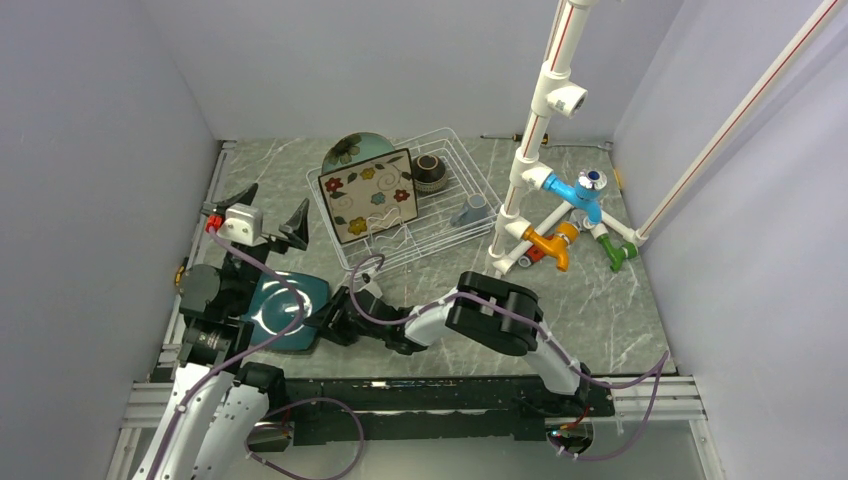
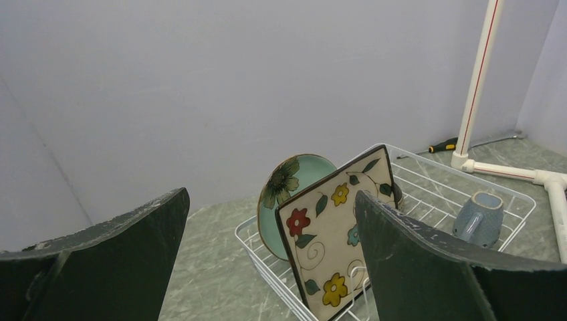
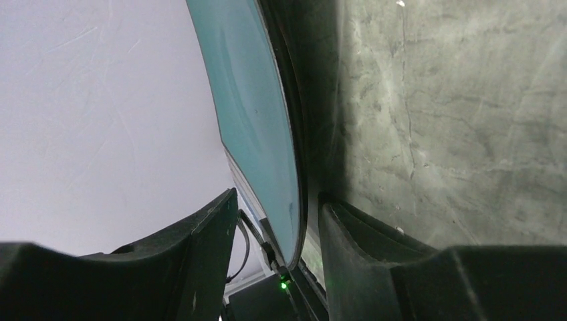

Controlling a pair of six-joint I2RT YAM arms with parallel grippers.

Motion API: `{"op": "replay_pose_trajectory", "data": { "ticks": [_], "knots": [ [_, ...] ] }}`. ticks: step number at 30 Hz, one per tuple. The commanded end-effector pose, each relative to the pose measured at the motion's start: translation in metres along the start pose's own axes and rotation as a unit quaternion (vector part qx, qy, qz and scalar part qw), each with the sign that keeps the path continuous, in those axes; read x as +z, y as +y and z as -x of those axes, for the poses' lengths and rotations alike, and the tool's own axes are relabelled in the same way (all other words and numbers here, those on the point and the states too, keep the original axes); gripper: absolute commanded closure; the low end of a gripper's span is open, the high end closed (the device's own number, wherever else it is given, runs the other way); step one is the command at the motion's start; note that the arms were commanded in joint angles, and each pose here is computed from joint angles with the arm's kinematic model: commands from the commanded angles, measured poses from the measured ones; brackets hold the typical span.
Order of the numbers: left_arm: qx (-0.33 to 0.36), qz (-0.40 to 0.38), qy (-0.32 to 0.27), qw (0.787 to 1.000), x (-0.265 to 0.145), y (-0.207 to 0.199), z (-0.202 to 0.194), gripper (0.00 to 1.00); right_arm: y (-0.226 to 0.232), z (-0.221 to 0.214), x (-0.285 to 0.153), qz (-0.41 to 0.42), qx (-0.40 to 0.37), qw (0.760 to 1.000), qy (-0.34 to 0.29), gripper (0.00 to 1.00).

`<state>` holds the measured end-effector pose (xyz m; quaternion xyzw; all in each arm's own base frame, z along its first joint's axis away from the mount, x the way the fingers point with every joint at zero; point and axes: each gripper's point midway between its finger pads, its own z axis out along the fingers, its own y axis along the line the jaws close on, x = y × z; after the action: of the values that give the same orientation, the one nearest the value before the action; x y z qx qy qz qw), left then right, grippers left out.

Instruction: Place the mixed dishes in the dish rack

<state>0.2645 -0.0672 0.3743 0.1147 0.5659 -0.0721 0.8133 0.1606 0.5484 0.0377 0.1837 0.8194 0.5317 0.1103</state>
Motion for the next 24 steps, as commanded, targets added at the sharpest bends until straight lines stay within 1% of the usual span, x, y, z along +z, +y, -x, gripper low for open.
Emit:
{"op": "replay_pose_trajectory", "data": {
  "ticks": [1,5,10,12,15,20,24],
  "knots": [
    [0.004,0.000,-0.006,1.000,0.002,0.000,0.003,0.01,-0.054,0.010,0.010,-0.081,-0.002,0.997,-0.016,0.53],
    [0.002,-0.004,-0.007,1.000,0.002,-0.001,0.005,0.01,-0.058,0.012,0.016,-0.086,-0.013,0.996,-0.025,0.60],
    [0.004,0.002,-0.003,1.000,0.002,0.001,0.000,0.01,-0.057,0.014,0.017,-0.079,-0.016,0.996,-0.032,0.73],
    [0.003,-0.001,-0.003,1.000,0.002,0.000,0.002,0.01,-0.054,0.014,0.015,-0.075,-0.019,0.996,-0.032,0.79],
    [0.002,-0.004,-0.004,1.000,0.002,-0.001,0.001,0.01,-0.041,0.016,0.009,-0.061,-0.024,0.997,-0.037,0.84],
    [0.003,-0.005,-0.006,1.000,0.001,-0.002,0.001,0.00,-0.032,0.014,-0.007,-0.042,-0.039,0.997,-0.049,1.00],
    [0.003,0.000,0.001,1.000,0.003,0.000,-0.004,0.01,-0.029,0.011,-0.021,-0.027,-0.028,0.998,-0.040,1.00]
  ]
}}
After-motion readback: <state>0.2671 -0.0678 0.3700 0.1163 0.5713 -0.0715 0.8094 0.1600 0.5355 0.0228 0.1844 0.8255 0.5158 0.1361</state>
